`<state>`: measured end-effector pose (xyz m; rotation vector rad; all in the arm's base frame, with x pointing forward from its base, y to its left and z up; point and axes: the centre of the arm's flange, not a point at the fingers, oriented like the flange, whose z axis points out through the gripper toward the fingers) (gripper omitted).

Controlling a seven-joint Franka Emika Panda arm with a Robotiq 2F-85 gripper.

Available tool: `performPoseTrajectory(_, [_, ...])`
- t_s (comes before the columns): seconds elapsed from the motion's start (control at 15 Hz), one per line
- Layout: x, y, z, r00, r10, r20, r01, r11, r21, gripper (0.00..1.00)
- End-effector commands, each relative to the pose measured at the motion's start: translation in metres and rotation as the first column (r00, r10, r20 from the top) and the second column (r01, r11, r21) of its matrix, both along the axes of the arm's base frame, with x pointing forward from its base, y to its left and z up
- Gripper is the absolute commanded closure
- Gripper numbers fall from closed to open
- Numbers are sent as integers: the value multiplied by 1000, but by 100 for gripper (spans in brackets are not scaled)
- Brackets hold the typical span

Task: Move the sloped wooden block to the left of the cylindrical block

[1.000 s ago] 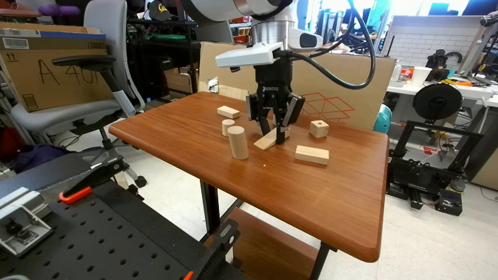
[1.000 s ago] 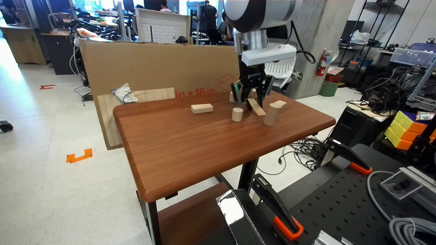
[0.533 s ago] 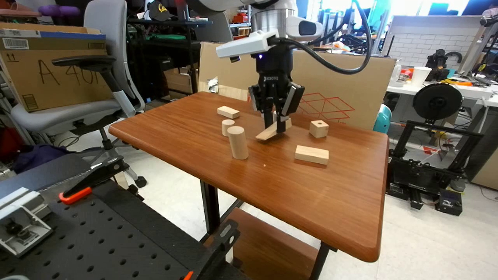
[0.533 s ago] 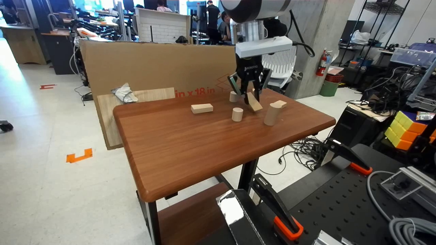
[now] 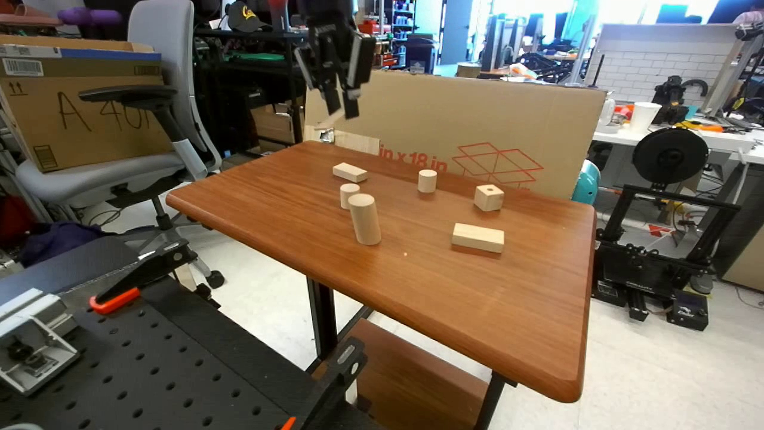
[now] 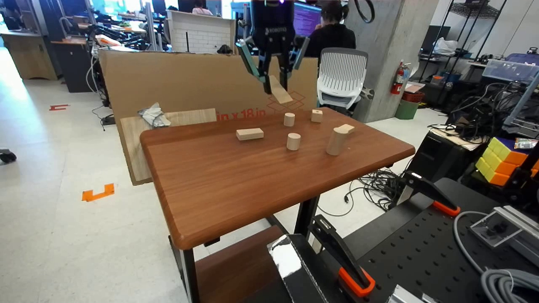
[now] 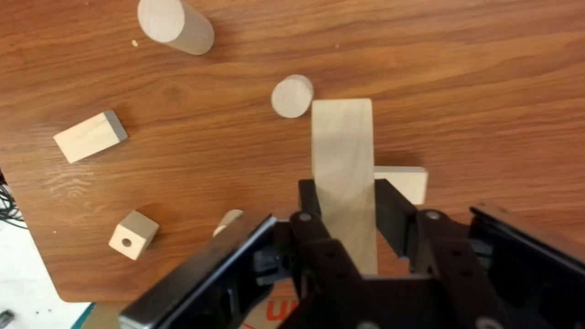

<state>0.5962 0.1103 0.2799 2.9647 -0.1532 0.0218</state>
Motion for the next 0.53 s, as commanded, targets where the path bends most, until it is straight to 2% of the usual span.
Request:
performPoseTrajectory(0.0, [-37, 32, 23, 995, 97, 2, -97, 994, 40, 90])
performPoseTrajectory(0.2, [-46, 42, 9, 985, 168, -39, -165, 985, 57, 90])
performPoseTrajectory(0.47, [-52, 32, -25, 962, 248, -113, -244, 969, 48, 90])
